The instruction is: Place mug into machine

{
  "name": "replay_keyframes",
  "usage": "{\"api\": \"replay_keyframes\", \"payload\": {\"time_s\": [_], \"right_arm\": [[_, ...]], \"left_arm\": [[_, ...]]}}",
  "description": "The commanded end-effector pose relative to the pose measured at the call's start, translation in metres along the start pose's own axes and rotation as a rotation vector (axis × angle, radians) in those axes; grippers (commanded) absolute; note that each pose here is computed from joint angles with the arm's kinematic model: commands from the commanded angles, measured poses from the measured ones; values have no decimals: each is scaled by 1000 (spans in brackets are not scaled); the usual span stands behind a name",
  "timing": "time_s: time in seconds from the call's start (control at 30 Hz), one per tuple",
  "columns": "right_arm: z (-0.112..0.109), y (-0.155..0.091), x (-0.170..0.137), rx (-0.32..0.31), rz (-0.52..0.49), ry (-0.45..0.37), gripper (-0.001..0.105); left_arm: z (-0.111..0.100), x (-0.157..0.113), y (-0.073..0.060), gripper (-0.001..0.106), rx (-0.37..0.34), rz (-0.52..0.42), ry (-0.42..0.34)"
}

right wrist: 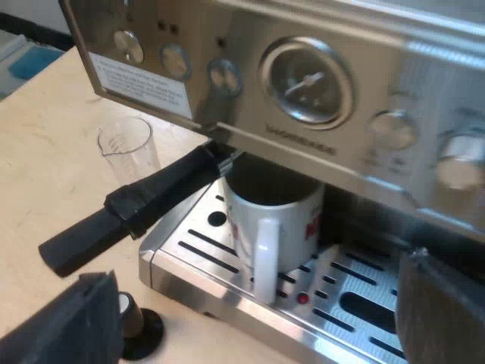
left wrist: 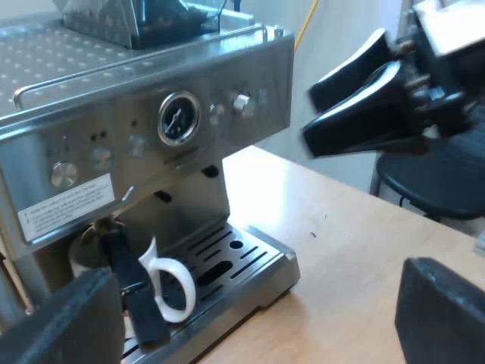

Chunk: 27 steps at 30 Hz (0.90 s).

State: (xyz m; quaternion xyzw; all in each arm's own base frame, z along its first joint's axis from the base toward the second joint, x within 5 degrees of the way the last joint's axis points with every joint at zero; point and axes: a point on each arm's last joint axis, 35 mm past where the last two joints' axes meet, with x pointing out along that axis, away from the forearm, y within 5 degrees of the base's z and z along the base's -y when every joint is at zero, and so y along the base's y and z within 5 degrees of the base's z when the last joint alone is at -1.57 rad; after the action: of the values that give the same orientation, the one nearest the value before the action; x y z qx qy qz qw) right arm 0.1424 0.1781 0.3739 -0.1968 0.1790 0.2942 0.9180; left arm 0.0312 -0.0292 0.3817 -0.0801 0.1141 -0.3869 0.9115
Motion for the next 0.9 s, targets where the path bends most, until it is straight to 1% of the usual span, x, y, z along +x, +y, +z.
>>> {"api": "replay_keyframes", "payload": {"time_s": [0.03, 0.13, 0.17, 0.2, 0.27, 0.3, 0.33, 0.4, 0.43, 0.5, 0.53, 0.63, 0.7, 0.73, 0.8, 0.9], "right_arm": [[0, -14, -18, 0, -24, -8, 82], [-2, -29, -25, 24, -73, -7, 82], [-2, -29, -25, 24, -73, -7, 82], [-7, -44, -30, 52, -105, 7, 82], [-11, -56, -34, 74, -127, 23, 82], [-13, -61, -35, 84, -138, 27, 82], [-16, -70, -37, 96, -150, 36, 82], [-22, -83, -41, 135, -171, 54, 82], [-23, -86, -42, 141, -177, 58, 82], [-31, -102, -46, 173, -187, 81, 82], [-33, -106, -48, 180, -193, 86, 82], [-43, -122, -56, 214, -228, 108, 82], [-51, -134, -64, 242, -268, 126, 82], [-52, -136, -65, 246, -272, 129, 82], [-60, -144, -75, 275, -301, 145, 82], [-67, -147, -87, 298, -326, 156, 82]], "left_arm": [[4, 10, 3, 72, -26, -3, 11], [7, 16, 4, 70, -25, 3, 7], [7, 16, 4, 70, -25, 3, 7], [15, 29, 8, 68, -24, 5, -8], [16, 33, 9, 68, -26, 5, -9], [27, 55, 17, 68, -49, 21, 5], [29, 58, 18, 68, -53, 28, 10], [37, 67, 25, 68, -68, 67, 26], [38, 70, 27, 68, -73, 79, 30], [46, 75, 36, 68, -85, 130, 24], [48, 76, 37, 68, -85, 138, 17], [54, 74, 47, 68, -98, 204, -4], [56, 69, 53, 68, -105, 244, -23], [56, 68, 55, 68, -107, 249, -27], [57, 61, 58, 68, -119, 277, -36], [55, 52, 59, 68, -130, 326, -44]]}}
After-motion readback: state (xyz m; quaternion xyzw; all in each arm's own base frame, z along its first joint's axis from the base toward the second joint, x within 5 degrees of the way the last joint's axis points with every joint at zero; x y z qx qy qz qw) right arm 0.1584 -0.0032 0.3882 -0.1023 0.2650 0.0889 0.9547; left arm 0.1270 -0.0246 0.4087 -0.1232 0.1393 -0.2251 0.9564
